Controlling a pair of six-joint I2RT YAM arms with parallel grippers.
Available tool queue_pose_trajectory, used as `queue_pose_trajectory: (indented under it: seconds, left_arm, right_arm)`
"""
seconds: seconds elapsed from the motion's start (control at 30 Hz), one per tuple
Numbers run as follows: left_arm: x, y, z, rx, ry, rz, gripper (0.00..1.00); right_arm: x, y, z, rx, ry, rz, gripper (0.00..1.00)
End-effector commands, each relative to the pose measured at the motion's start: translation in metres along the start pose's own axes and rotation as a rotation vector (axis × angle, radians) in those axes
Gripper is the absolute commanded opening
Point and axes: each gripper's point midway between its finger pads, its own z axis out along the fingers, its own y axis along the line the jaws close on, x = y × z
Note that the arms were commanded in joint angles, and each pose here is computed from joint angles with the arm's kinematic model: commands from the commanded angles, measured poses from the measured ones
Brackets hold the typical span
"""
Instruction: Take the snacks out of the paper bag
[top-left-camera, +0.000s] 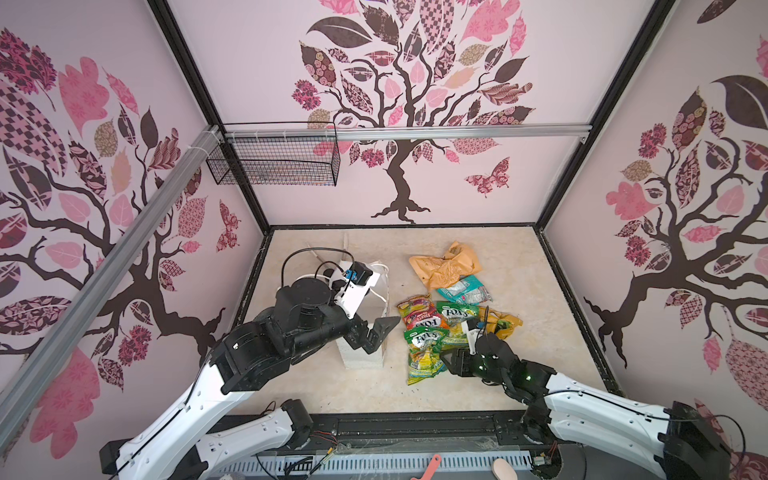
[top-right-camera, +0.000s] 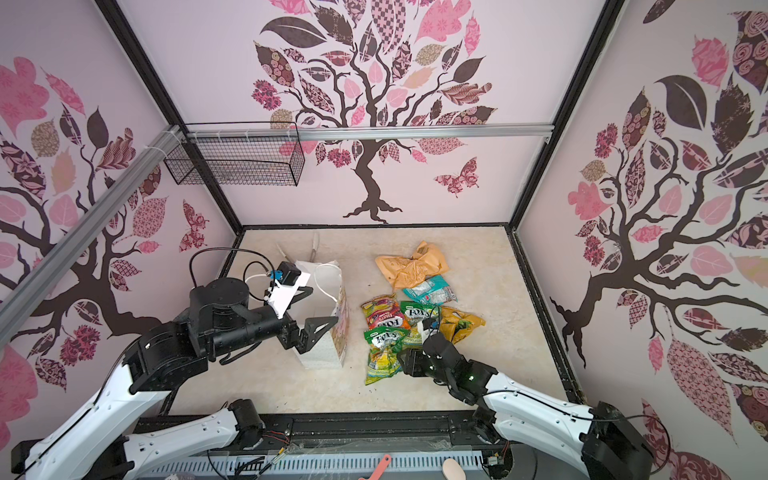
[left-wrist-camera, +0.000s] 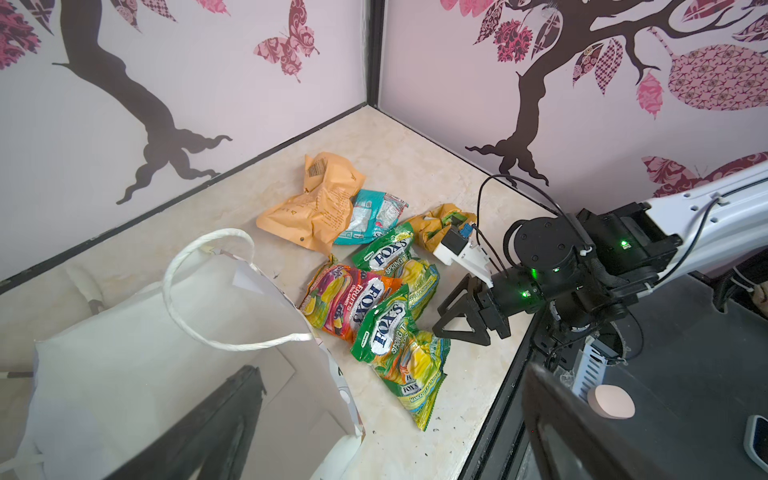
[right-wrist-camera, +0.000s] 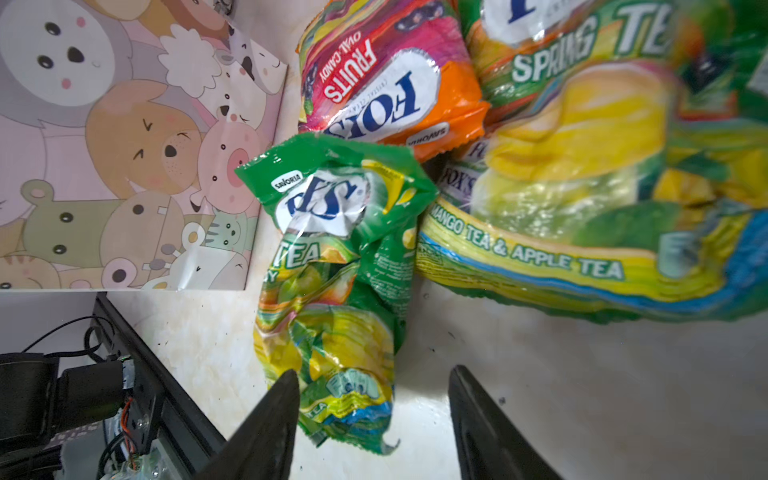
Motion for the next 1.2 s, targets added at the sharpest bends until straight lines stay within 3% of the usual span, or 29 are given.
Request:
queue_pose_trajectory:
  seconds: [0.0,0.2,0.33,0.53,0.63,0.73,0.9,1.07,1.17]
  left_arm:
    - [-0.006,0.000,-0.006,-0.004,-0.039,-0.004,0.98]
    - [-0.024,0.007,-0.020,-0.047,-0.126,0.005,0.98]
    - [-0.038,0.031,-0.032,-0.185,-0.216,-0.006,0.99]
    - [-0.047,0.105,-0.057,-0.660,-0.354,-0.051,0.99]
    - [-0.048,0.135,-0.073,-0.870,-0.388,-0.030,0.98]
    - [-0.041,0.175,-0.091,-1.037,-0.412,-0.078,0.98]
    - [0.001,0.248,-0.129,-1.299,-0.418,-0.237,0.98]
    - [0.082,0.301,-0.166,-1.478,-0.452,-0.538,0.98]
    - [0.131,0.315,-0.172,-1.551,-0.480,-0.665,0.98]
  right_arm:
    - [-0.020,0.001,-0.015,0.060,-0.059,-0.034,0.68]
    - [-0.076,0.015,-0.054,0.111,-0.280,-0.156,0.84]
    - [-0.118,0.013,-0.080,0.217,-0.481,-0.210,0.98]
    - [-0.170,0.002,-0.096,0.356,-0.668,-0.230,1.00]
    - [-0.199,-0.018,-0.100,0.403,-0.727,-0.167,1.00]
    - [-0.225,-0.056,-0.107,0.438,-0.782,-0.037,1.00]
    - [-0.243,-0.131,-0.118,0.554,-0.819,0.158,1.00]
    - [-0.239,-0.161,-0.120,0.649,-0.836,0.153,1.00]
    - [-0.233,-0.172,-0.115,0.678,-0.833,0.163,1.00]
